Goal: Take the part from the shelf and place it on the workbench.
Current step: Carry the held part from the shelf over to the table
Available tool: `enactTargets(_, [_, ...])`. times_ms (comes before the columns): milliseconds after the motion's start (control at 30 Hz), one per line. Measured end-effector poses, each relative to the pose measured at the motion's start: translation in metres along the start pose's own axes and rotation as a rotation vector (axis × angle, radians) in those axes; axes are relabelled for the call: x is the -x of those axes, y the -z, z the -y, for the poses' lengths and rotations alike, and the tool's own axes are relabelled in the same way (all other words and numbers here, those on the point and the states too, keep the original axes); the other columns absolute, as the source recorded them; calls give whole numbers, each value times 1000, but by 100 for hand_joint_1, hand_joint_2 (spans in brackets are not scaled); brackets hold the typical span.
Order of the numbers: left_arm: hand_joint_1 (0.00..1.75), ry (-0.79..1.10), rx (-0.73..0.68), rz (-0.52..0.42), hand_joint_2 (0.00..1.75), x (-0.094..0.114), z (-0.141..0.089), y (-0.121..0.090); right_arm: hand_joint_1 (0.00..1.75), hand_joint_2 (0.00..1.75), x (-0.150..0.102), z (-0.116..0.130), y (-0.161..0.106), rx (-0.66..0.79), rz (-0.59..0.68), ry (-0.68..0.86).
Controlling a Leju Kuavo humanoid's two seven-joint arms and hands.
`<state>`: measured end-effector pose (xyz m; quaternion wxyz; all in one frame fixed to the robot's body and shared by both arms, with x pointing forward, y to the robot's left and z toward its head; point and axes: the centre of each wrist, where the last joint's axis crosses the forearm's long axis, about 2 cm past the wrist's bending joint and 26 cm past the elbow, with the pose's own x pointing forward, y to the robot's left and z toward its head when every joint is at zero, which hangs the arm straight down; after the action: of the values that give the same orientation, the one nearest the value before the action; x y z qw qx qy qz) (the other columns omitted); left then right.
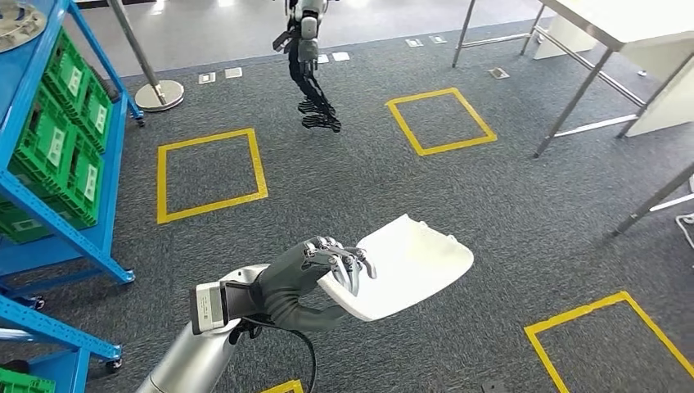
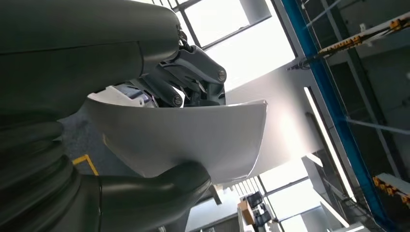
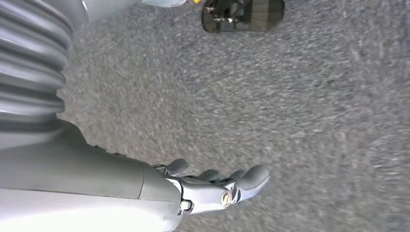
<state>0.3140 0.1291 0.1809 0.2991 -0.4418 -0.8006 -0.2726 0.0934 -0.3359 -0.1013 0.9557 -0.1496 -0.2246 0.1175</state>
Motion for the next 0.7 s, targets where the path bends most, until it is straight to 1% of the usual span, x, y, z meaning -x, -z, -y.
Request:
enactTargets(100, [175, 0, 1, -4, 175, 1, 0, 0, 0, 175, 3, 0, -1, 1, -3, 3])
enactTargets(400, [175, 14, 1, 7, 175, -1, -3, 5, 0, 175, 1, 3, 0, 22, 9, 7])
enactTargets(700, [175, 9, -10, 4, 175, -1, -6, 2, 0, 175, -1, 3, 1, 27, 17, 10])
